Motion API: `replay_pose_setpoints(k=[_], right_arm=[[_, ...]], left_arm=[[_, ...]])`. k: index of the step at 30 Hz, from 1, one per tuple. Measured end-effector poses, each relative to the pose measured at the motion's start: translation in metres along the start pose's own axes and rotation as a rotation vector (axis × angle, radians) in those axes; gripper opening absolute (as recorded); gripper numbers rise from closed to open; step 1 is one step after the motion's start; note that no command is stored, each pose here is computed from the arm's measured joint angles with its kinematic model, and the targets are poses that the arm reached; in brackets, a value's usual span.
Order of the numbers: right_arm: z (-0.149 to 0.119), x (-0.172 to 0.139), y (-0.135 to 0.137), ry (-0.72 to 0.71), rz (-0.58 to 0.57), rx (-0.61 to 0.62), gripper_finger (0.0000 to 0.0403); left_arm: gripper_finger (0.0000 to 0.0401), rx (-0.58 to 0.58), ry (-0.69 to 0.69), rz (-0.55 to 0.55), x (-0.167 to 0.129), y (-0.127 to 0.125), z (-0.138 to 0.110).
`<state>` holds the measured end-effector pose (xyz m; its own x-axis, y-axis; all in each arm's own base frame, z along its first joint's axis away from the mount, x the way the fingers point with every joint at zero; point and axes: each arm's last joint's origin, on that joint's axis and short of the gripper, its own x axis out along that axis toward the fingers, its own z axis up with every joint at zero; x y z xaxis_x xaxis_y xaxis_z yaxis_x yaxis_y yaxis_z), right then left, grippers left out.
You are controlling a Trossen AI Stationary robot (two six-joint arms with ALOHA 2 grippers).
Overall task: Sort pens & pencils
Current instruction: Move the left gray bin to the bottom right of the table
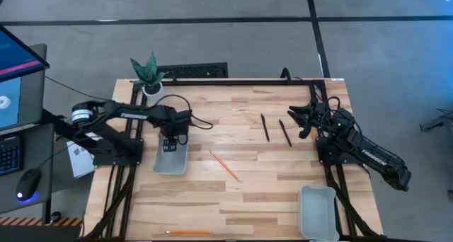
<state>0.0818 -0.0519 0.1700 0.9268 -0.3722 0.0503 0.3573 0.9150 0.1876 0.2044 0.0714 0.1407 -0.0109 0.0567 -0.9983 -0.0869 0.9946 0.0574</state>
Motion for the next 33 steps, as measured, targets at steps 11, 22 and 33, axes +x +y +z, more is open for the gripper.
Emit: replay_pose_setpoints(k=[11,22,33], right_arm=[[0.0,0.0,0.0,0.0,0.0,0.0,0.0139],[0.0,0.0,0.0,0.0,0.0,-0.001,0.0139],[0.0,0.0,0.0,0.001,0.0,-0.001,0.0139]], left_arm=[[0.0214,0.011,-0.023,-0.012,-0.004,0.002,0.01],[0.0089,0.022,-0.054,-0.006,-0.006,0.004,0.017],[0.0033,0.031,-0.022,-0.041,0.005,0.004,0.021]])
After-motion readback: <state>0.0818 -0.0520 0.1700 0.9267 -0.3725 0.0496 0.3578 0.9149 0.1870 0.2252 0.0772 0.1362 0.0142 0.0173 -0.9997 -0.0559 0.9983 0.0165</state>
